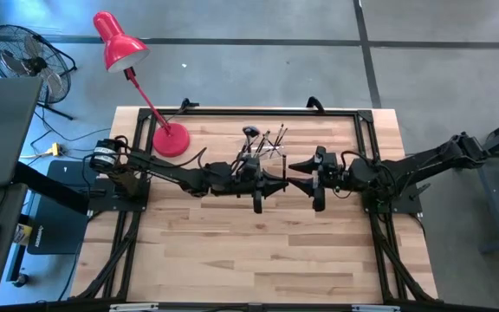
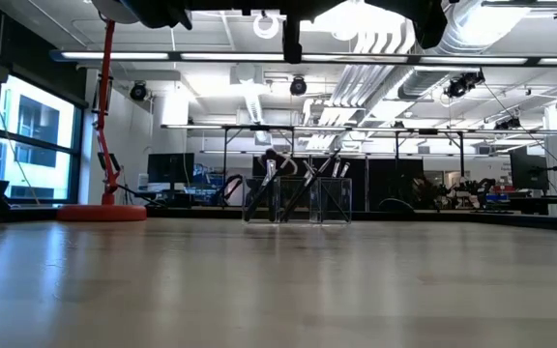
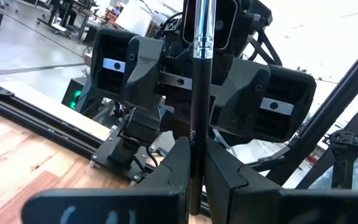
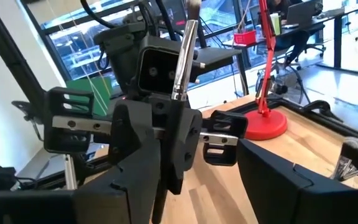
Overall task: Put items in baskets/containers
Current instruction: Put the foundation brush into the transparent organizer
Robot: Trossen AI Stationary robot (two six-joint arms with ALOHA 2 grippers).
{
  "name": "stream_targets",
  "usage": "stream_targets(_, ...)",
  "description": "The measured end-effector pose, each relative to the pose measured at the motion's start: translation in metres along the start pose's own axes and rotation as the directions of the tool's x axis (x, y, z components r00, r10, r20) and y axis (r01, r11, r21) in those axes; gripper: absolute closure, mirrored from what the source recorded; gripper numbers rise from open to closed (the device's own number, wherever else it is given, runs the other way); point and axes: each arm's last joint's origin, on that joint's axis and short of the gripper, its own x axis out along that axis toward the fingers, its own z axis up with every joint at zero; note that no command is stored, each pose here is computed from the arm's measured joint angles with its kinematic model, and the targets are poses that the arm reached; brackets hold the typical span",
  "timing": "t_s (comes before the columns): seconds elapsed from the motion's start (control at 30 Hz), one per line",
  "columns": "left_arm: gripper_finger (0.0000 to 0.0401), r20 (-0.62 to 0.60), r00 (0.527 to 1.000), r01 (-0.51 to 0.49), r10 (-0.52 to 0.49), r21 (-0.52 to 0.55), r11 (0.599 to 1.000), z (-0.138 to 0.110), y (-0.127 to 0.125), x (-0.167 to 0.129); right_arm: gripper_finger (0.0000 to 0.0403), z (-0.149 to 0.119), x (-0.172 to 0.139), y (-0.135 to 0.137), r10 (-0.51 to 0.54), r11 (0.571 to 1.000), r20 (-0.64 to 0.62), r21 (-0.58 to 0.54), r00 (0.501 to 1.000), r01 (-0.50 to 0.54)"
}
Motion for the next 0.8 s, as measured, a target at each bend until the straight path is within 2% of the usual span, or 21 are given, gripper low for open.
stream_targets(0.3, 0.0385, -0.013, 1.000, -0.008, 0.008, 0.002, 1.000, -0.001, 0.001, 0.000, 0.0189, 0.003, 0.002, -0.001, 0.005, 1.000, 0.029, 0.017, 1.000, -0.006)
stream_targets(0.43, 0.0385, -0.028, 1.000, -0.004, 0.004, 0.003, 1.000, -0.002, 0.001, 0.000, 0.0189, 0.004, 0.006, -0.008, 0.000, 0.998, 0.021, 0.063, 1.000, -0.002)
stream_targets(0.8, 0.0385, -0.099, 0.995, -0.024, 0.025, 0.014, 1.000, -0.009, 0.004, 0.000, 0.0192, 0.004, 0.011, -0.015, 0.035, 0.997, 0.005, 0.063, 0.999, -0.035)
